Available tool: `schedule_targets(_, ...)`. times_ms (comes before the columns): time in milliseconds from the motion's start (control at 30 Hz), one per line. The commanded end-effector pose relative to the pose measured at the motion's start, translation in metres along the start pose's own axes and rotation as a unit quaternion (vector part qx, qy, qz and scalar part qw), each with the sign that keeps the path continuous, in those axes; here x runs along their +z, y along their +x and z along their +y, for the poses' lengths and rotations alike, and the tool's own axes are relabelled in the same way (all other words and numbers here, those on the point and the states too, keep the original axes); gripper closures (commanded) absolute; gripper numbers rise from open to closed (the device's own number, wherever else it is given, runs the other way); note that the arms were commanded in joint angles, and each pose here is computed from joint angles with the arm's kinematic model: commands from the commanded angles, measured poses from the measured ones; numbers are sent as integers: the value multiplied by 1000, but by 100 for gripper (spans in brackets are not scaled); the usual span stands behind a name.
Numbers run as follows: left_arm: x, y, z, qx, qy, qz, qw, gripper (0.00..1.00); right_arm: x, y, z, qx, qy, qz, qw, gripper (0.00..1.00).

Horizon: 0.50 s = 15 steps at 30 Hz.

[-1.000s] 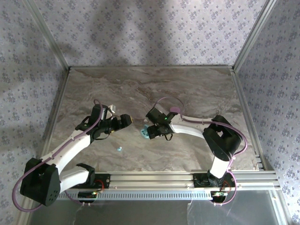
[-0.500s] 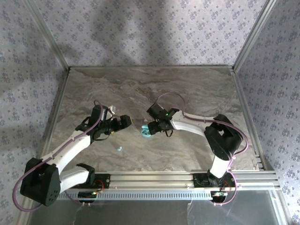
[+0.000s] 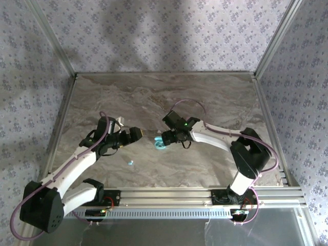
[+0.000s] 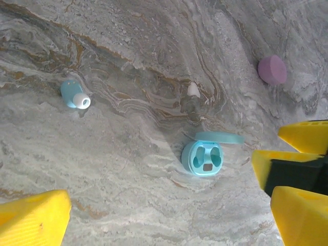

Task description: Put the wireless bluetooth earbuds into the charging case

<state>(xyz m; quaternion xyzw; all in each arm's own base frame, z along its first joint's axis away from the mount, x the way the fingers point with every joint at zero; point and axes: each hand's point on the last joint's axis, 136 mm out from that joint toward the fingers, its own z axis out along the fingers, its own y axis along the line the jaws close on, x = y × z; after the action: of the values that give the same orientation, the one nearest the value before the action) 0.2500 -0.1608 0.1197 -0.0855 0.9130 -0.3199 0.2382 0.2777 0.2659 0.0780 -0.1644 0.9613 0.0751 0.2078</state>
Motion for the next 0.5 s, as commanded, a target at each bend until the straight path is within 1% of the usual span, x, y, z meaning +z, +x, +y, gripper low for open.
schedule_targets(0,-6,18,8,-17,-9,32,999,0,-24,-3,10,4,-41,-26,999,13)
schedule_targets(167,-12,40,15,-30,-15,65,997,0,-39,-1,15,24,-75,-41,996,13)
schedule_targets(367,-15,73,28,-57,-30,116,991,0,-41,5,18,38,-93,-45,994,14)
schedule_targets(467,-16,86,32,-73,-27,127,989,0,-41,7,19,39,-96,-43,994,16)
